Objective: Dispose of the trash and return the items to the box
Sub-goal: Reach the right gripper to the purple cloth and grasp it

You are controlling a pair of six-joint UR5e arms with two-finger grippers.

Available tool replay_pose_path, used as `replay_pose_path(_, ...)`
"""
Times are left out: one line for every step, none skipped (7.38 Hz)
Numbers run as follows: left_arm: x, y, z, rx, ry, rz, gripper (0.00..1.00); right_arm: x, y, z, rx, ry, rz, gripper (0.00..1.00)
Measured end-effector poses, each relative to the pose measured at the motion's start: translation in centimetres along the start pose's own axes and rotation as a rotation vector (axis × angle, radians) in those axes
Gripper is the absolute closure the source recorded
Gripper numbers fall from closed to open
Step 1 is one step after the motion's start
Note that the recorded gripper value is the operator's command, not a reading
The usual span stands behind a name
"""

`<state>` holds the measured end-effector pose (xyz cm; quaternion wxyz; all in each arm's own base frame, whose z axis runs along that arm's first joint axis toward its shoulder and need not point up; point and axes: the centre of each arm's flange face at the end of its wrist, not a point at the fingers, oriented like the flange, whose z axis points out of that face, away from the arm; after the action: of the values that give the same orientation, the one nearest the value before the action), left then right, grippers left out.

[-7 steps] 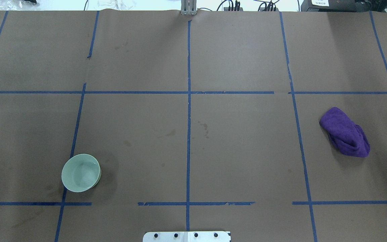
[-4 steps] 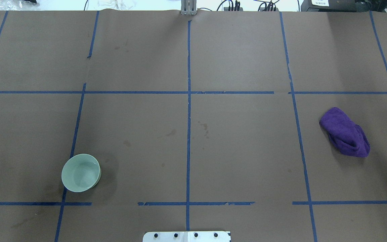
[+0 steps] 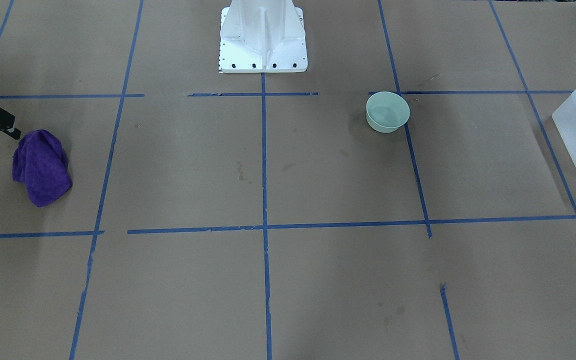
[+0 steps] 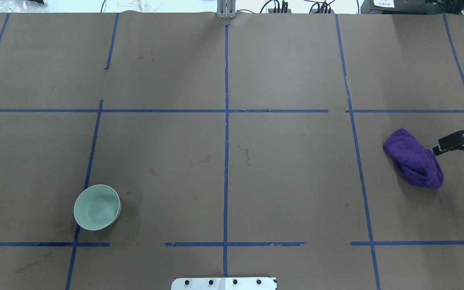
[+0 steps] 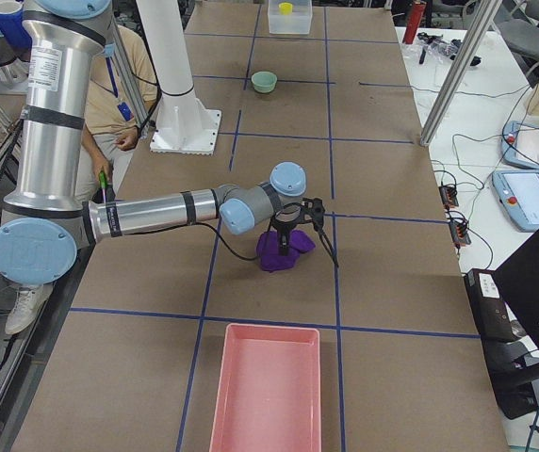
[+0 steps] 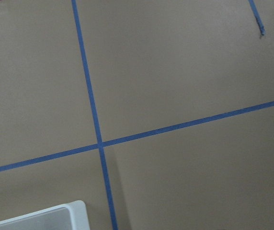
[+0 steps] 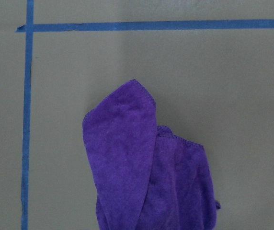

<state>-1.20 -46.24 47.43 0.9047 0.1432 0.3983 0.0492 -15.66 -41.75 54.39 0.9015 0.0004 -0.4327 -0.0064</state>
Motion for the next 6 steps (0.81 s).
replay_pose_path(2.9, -0.2, 0.4, -0.008, 0.021, -0.021, 0.09, -0.8, 0.4, 1.4, 0.0, 0.02, 0.021, 0.0)
replay_pose_path(5.5, -0.2, 0.9, -0.016, 0.042, -0.041, 0.09, -0.7, 0.5, 2.6, -0.008, 0.038, 0.038, 0.0)
replay_pose_path(7.6, -0.2, 1.5, -0.021, 0.063, -0.057, 0.08, -0.4, 0.6, 3.8, -0.023, 0.052, 0.049, 0.0)
replay_pose_path(9.0, -0.2, 2.1, -0.027, 0.078, -0.072, 0.08, -0.8, 0.6, 4.6, -0.034, 0.056, 0.053, 0.25)
replay_pose_path(10.1, 0.0, 2.8, -0.035, 0.088, -0.084, 0.08, -1.7, 0.5, 5.3, -0.041, 0.054, 0.064, 0.94)
replay_pose_path(10.8, 0.1, 3.3, -0.043, 0.093, -0.09, 0.08, -2.3, 0.4, 5.7, -0.045, 0.053, 0.079, 1.0)
